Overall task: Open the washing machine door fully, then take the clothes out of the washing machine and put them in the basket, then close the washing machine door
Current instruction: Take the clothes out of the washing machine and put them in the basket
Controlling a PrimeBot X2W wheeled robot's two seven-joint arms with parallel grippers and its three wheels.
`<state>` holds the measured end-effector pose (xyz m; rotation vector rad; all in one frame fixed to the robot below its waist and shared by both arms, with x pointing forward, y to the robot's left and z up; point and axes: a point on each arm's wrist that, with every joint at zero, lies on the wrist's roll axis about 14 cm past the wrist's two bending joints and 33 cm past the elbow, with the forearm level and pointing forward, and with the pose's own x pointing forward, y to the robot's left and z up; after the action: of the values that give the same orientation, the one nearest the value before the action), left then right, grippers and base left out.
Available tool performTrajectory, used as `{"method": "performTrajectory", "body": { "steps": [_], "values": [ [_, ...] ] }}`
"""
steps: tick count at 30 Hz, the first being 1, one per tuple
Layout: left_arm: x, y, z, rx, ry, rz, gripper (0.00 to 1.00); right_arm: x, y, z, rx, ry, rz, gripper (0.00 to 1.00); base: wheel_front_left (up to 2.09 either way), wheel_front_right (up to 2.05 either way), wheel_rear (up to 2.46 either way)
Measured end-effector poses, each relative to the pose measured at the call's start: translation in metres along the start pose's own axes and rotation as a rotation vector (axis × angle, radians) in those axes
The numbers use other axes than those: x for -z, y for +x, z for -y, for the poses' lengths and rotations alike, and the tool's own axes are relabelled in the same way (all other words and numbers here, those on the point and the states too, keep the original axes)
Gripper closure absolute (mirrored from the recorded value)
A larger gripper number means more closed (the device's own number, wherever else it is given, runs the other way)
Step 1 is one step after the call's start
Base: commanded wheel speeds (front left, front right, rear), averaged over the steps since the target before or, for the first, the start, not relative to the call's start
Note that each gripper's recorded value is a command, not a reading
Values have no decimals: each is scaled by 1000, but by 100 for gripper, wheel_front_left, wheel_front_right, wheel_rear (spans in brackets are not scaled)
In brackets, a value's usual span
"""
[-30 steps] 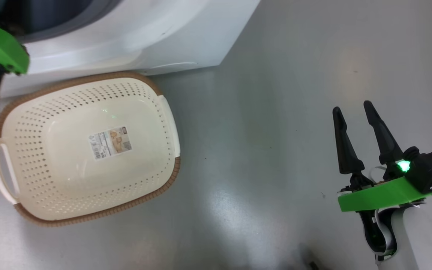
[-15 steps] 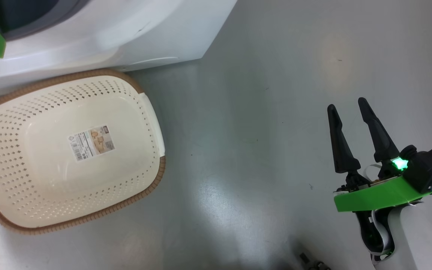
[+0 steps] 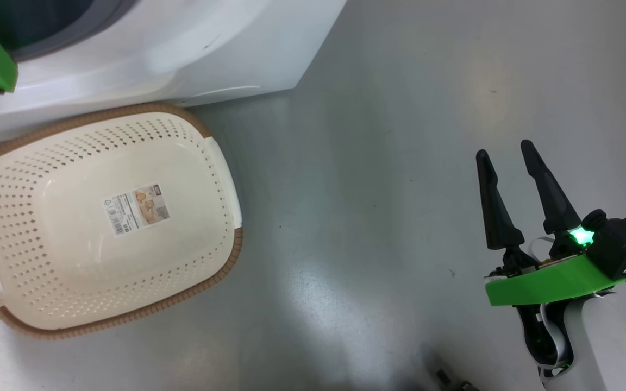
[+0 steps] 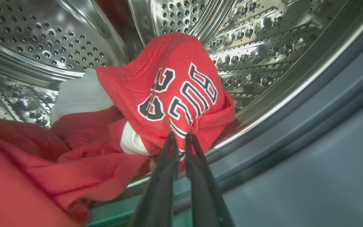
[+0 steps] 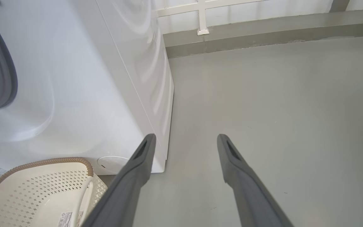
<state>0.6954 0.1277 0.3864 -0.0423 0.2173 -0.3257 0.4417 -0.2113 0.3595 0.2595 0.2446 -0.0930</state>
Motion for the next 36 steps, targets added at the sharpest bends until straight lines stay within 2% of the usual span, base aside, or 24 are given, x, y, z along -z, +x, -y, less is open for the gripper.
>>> {"method": "performTrajectory", "body": {
  "steps": [6,11,14,21,36],
  "values": [
    [-37,-7,-10,-32,-69,110,100,-3,3,-7,-19,0,12,0,0,0,0],
    [-53,-30,-20,-77,-122,194,100,-10,5,-12,-34,-7,31,0,0,0,0],
    [-64,-48,-21,-96,-100,253,100,-13,7,-17,-49,-17,40,0,0,0,0],
    [-58,-98,-11,-155,-156,302,100,-25,6,-29,-79,-22,70,0,0,0,0],
    [-109,-186,-13,-228,-138,490,100,-37,-4,-48,-126,-18,94,0,0,0,0]
  ]
}}
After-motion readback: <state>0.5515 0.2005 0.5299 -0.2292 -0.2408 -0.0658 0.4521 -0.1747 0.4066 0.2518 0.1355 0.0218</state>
